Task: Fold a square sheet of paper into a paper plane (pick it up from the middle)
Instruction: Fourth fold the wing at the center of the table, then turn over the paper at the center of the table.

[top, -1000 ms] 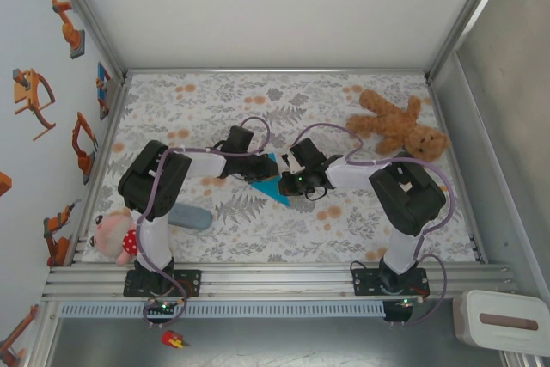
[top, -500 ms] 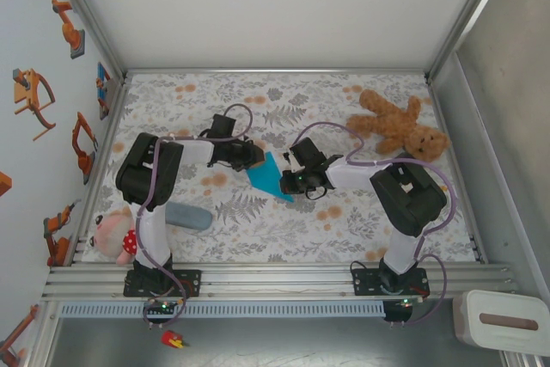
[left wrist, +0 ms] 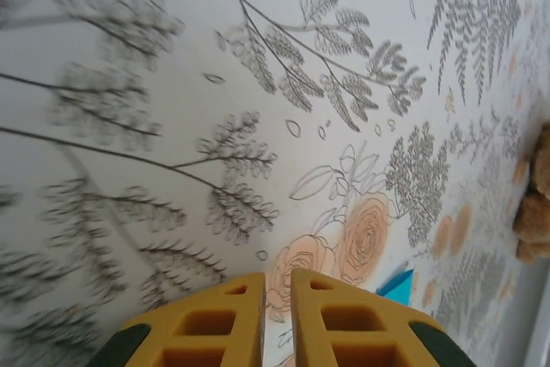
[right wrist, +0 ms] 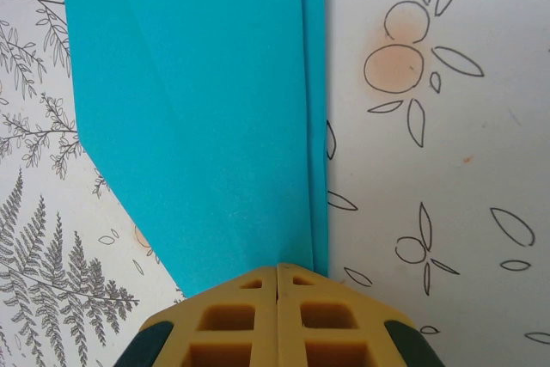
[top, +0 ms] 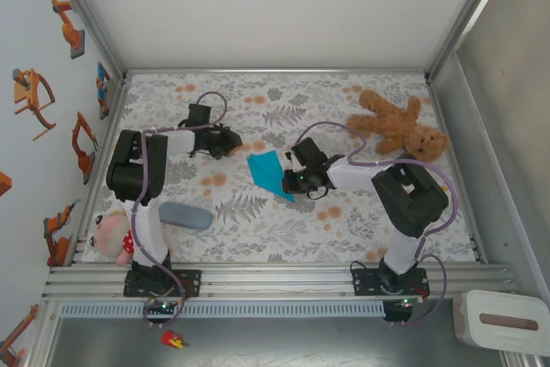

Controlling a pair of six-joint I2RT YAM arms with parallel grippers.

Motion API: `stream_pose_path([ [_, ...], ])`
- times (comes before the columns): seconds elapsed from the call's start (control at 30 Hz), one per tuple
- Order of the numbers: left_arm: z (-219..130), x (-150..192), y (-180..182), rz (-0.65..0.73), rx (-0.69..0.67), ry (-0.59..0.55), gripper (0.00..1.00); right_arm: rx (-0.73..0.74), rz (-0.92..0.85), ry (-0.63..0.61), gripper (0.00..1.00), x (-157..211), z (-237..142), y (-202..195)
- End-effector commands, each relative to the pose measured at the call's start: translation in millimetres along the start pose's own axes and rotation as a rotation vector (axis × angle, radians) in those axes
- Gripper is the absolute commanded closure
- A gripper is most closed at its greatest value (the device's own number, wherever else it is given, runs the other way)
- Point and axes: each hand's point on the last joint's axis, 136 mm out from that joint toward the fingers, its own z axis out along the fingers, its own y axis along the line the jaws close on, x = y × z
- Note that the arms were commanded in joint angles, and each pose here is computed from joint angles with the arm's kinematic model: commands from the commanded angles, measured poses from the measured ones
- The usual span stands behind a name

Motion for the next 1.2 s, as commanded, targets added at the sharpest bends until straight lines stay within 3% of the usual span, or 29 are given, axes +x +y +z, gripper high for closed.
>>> stream_pose_path([
  [0.0,-36,-8,-21,0.039,-0.003,-0.081,0.83,0.046,0.077,0.075,0.99,18,-2,-13],
  [0.13,-66,2,-38,0.023,0.024,-0.152,0.73,-0.043,0.041,-0.065,0.88,-31,-29,26],
  [0.27,-92,17,-39,0.005,0.017,-0.210,0.60,-0.050,-0.014,-0.154,0.75,-56,-51,38],
  [0.43,-127,33,-27,-0.003,-0.043,-0.307,0.45,0.026,-0.087,-0.155,0.60,-60,-49,20],
  [0.53,-144,42,-20,-0.003,-0.060,-0.358,0.33,0.017,-0.147,-0.125,0.56,-61,-43,19],
  [0.7,-159,53,-18,-0.001,-0.045,-0.397,0.17,-0.011,-0.263,-0.032,0.58,-57,-30,22],
  [0.93,-169,59,-20,0.020,-0.017,-0.430,0.03,-0.083,-0.295,0.042,0.66,-56,-12,26],
  [1.03,-168,61,-22,0.027,0.000,-0.425,0.01,-0.110,-0.299,0.068,0.74,-57,-5,30],
  [1.17,-167,63,-30,0.044,0.042,-0.407,0.00,-0.147,-0.296,0.074,0.93,-61,-4,37],
])
